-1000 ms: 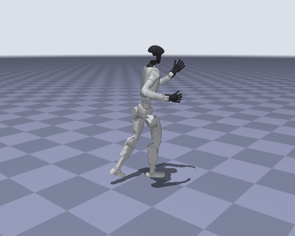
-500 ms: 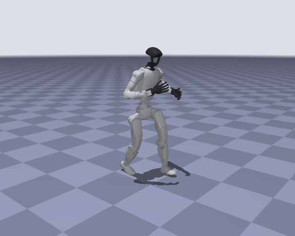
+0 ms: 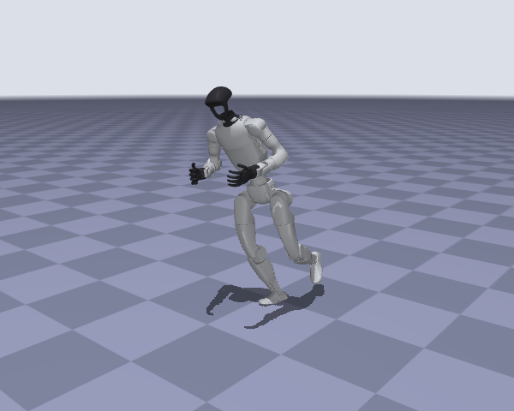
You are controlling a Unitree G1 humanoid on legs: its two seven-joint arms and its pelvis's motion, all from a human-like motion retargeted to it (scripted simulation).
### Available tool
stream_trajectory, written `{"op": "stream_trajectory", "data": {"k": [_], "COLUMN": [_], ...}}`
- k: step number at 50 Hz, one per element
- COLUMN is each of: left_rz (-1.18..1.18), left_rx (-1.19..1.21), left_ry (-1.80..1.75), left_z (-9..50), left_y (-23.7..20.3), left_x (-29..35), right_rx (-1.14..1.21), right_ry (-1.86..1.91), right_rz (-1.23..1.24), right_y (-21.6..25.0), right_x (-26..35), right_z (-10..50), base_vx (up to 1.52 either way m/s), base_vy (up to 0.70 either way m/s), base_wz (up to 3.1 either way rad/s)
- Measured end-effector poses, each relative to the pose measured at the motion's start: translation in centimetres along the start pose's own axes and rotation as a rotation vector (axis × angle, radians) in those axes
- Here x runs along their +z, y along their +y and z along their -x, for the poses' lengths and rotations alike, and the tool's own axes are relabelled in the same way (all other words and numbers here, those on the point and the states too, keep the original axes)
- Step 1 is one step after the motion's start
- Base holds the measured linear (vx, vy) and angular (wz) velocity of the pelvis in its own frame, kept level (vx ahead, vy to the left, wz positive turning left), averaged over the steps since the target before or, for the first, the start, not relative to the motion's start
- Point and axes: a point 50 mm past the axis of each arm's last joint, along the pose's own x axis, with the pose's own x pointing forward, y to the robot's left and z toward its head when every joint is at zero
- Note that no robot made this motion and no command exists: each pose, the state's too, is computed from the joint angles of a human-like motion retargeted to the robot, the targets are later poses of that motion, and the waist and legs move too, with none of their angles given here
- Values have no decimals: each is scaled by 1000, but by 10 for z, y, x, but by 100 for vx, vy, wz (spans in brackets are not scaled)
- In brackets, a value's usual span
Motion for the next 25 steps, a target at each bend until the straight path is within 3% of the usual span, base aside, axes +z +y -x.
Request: {"op": "stream_trajectory", "data": {"k": [4, 10, 14, 17, 22, 25], "left_rz": [-79, -275, -241, -204, -109, 83], "left_rx": [250, 261, 98, -66, -373, -596], "left_ry": [139, 176, 96, -14, -347, -572], "left_z": [72, 109, 87, 50, -35, -43], "left_y": [67, 80, 58, 27, -69, -120], "left_x": [8, 50, 49, 45, 66, 111], "right_rx": [58, 97, 173, 156, 16, 63], "right_ry": [-389, -606, -438, -223, 240, 274], "right_rz": [-201, -433, -577, -513, -243, -240], "right_y": [18, 28, 41, 43, 30, 17], "right_x": [75, 119, 90, 50, -35, -28], "right_z": [-29, -2, 3, 13, 54, 80], "base_vx": [82, 102, 102, 95, 89, 101], "base_vy": [11, 22, 37, 38, 28, 21], "base_wz": [-265, -144, -66, 38, 71, 80]}}
